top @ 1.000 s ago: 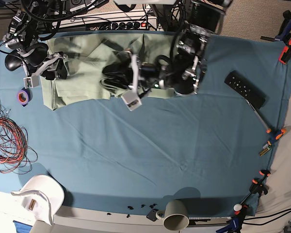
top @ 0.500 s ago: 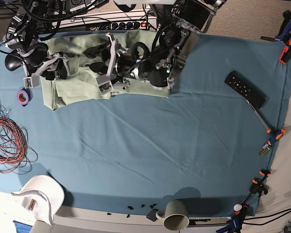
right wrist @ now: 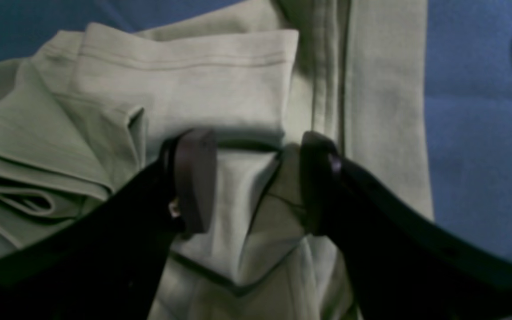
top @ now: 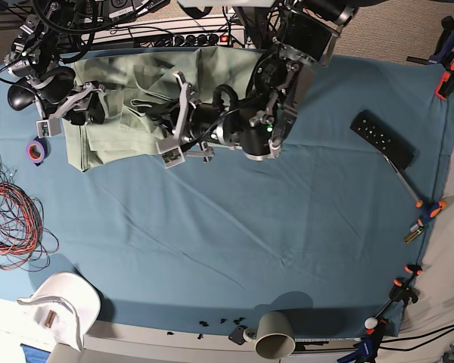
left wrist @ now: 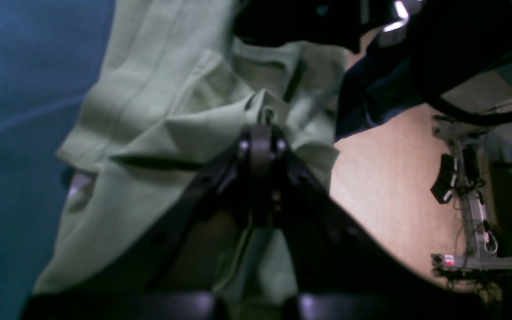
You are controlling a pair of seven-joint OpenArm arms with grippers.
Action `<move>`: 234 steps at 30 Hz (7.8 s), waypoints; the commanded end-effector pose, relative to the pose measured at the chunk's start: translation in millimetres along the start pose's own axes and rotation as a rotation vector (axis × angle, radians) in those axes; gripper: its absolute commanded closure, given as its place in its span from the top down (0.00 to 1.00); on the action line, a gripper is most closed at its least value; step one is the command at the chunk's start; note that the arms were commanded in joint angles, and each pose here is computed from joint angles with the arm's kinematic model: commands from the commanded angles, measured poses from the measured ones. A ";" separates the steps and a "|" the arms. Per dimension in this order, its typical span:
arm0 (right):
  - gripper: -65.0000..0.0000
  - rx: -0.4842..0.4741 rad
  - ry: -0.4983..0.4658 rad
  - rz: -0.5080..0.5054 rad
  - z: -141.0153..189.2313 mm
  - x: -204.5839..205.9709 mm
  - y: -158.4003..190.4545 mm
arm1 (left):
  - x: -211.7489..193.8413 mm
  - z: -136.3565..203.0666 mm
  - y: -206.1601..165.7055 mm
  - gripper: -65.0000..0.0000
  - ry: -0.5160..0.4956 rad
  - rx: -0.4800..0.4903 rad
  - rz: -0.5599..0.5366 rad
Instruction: Fold the T-shirt properly
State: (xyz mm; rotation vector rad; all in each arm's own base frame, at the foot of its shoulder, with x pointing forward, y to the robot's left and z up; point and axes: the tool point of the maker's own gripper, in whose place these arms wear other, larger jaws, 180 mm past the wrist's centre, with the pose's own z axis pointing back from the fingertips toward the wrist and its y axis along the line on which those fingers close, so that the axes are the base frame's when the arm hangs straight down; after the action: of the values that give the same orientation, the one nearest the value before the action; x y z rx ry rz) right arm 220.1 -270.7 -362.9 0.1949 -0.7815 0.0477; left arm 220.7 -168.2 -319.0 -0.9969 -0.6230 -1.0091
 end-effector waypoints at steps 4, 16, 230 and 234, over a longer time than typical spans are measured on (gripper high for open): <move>0.47 0.001 -0.049 0.018 4.2 14.3 -1.6 | -9.6 14.8 21.6 0.00 0.039 0.085 0.004; 0.47 0.001 -0.053 0.018 4.1 14.9 -1.5 | -42.9 31.0 40.7 0.00 0.121 0.165 0.051; 0.00 0.527 0.166 0.211 -51.4 -39.1 332.0 | 1.4 157.3 41.2 0.13 -0.191 0.070 0.071; 0.00 0.527 0.170 0.211 -51.1 -40.3 332.0 | -4.2 164.6 46.7 0.13 -0.162 0.094 0.063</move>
State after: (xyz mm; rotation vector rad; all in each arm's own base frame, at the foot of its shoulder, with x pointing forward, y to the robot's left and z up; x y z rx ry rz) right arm 185.0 61.0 -383.9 0.5760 -0.5699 0.4696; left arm 255.7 -5.9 -289.2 -0.9723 -0.6920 -0.8365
